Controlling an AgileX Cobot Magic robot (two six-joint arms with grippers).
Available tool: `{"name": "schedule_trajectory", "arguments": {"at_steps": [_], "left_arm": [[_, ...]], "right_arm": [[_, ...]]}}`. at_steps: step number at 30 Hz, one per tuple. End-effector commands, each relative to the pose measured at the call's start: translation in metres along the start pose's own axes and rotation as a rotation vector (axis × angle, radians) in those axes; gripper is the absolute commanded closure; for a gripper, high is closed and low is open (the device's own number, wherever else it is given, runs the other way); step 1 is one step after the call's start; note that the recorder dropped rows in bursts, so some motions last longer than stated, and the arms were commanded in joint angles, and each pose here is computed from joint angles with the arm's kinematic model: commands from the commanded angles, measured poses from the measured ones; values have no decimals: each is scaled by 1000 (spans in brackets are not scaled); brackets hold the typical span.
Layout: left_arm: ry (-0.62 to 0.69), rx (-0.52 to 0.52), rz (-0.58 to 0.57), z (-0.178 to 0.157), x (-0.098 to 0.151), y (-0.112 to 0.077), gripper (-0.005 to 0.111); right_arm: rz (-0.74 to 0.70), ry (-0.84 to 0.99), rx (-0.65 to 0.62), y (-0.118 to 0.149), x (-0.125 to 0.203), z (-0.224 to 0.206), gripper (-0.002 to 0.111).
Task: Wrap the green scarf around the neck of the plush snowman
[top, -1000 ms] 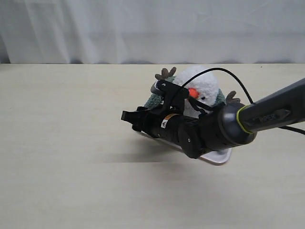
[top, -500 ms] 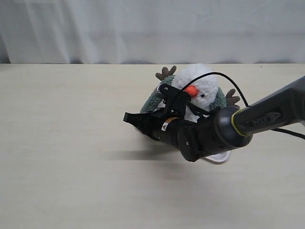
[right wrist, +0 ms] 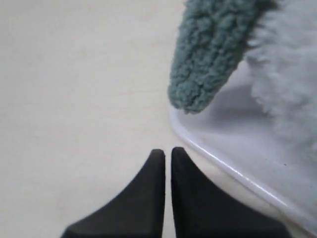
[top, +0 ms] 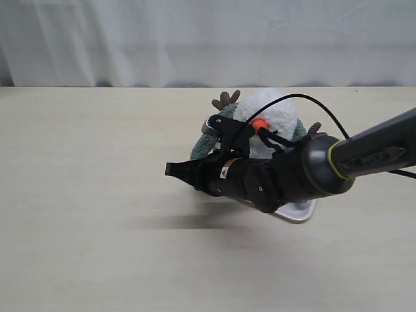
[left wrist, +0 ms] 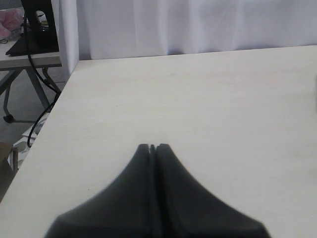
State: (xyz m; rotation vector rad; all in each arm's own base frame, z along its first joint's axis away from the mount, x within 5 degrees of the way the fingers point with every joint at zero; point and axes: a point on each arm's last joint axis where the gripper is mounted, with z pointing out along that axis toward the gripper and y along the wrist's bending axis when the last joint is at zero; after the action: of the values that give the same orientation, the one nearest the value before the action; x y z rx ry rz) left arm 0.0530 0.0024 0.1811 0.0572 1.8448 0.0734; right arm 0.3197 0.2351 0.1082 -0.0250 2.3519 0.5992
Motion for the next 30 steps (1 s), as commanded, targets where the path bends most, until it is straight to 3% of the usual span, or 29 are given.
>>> {"name": "schedule_trajectory", "arguments": {"at_steps": [1,8,15,19,23,30], "left_arm": [[-6,0,-2,0,0,0,107],[-8,0,-2,0,0,0,107],[-8,0,-2,0,0,0,107],[-8,0,-2,0,0,0,107],[-8,0,-2,0,0,0,107],[-8,0,-2,0,0,0,107]], "right_arm": [[-215,83,7,4,-4,-15,104],[-487,258,107,-7,-2,-31,104],[-741,308,181,-13,-9,-40,104],[-816,378,359,-25,-18,-47,104],[-759,355,537,-37,-23,-53,104],[-879,313,407,-36,-12,-47,104]]}}
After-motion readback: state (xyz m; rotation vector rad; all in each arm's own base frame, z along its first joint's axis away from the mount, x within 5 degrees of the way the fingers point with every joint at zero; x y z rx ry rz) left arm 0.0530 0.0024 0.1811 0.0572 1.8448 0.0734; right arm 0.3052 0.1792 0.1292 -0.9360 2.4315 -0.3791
